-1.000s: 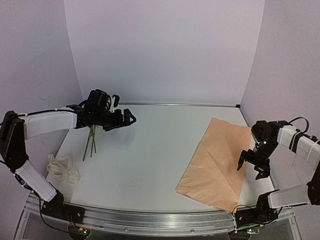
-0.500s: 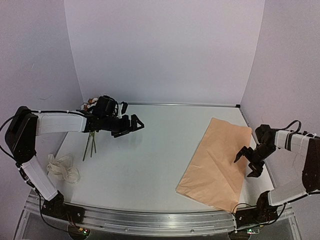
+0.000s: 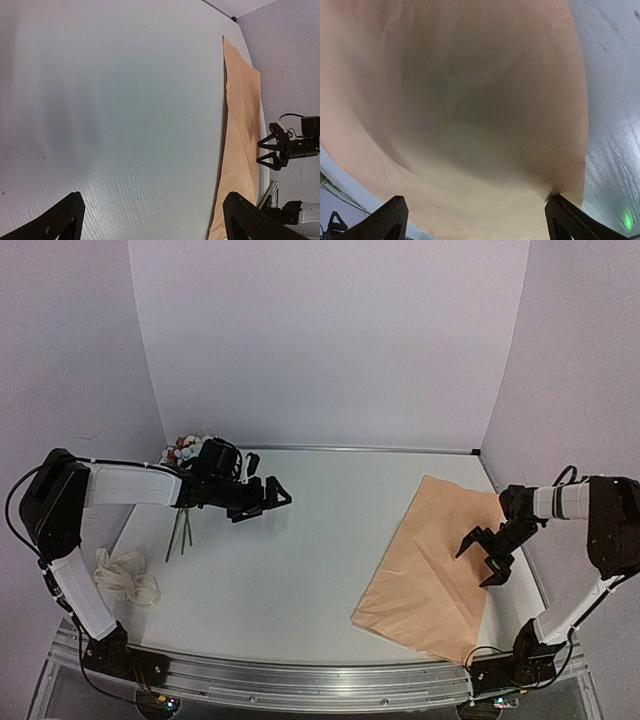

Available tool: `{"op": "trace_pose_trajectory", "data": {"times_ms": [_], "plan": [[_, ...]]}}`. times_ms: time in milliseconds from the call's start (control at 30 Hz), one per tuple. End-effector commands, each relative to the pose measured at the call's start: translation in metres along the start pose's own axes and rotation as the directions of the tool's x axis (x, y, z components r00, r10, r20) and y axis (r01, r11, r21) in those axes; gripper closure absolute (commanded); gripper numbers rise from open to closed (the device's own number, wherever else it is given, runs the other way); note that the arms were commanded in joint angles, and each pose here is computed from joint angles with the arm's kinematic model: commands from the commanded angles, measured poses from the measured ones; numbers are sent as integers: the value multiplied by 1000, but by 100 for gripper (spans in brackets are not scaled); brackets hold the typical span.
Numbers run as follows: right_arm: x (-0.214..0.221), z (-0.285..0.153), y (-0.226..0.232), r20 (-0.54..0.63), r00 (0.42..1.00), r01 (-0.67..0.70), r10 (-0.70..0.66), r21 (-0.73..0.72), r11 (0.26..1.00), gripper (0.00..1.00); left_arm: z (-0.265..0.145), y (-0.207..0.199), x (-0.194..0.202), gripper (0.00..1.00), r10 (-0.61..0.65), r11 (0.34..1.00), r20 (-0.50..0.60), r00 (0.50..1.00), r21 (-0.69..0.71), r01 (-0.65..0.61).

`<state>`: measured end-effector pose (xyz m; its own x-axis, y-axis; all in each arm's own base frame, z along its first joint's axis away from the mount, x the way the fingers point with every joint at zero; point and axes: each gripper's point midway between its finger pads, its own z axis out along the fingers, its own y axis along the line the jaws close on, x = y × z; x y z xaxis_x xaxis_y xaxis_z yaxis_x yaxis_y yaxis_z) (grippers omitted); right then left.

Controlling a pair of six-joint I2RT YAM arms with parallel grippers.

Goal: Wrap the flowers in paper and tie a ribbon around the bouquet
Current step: Move the folded wrapping paper to the center of the board, then pick up the folded wrapping paper from the center of the board.

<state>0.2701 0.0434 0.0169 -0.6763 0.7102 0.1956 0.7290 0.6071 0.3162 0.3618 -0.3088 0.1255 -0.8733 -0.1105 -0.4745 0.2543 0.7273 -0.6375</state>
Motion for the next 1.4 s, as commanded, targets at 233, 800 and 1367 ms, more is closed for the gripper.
{"op": "trace_pose_trajectory", "data": {"times_ms": [233, 800, 1367], "plan": [[24, 48, 68, -141, 981, 138, -136, 5, 990, 2, 19, -13, 0, 0, -12, 999, -12, 1000, 43, 12], [50, 6, 84, -88, 969, 234, -232, 13, 972, 2, 83, 3, 24, 7, 104, 993, -149, 983, -34, -111], [-16, 45, 104, -51, 994, 91, -96, -93, 992, 10, 150, -23, 39, 13, 172, 984, -272, 947, 81, -156]]}}
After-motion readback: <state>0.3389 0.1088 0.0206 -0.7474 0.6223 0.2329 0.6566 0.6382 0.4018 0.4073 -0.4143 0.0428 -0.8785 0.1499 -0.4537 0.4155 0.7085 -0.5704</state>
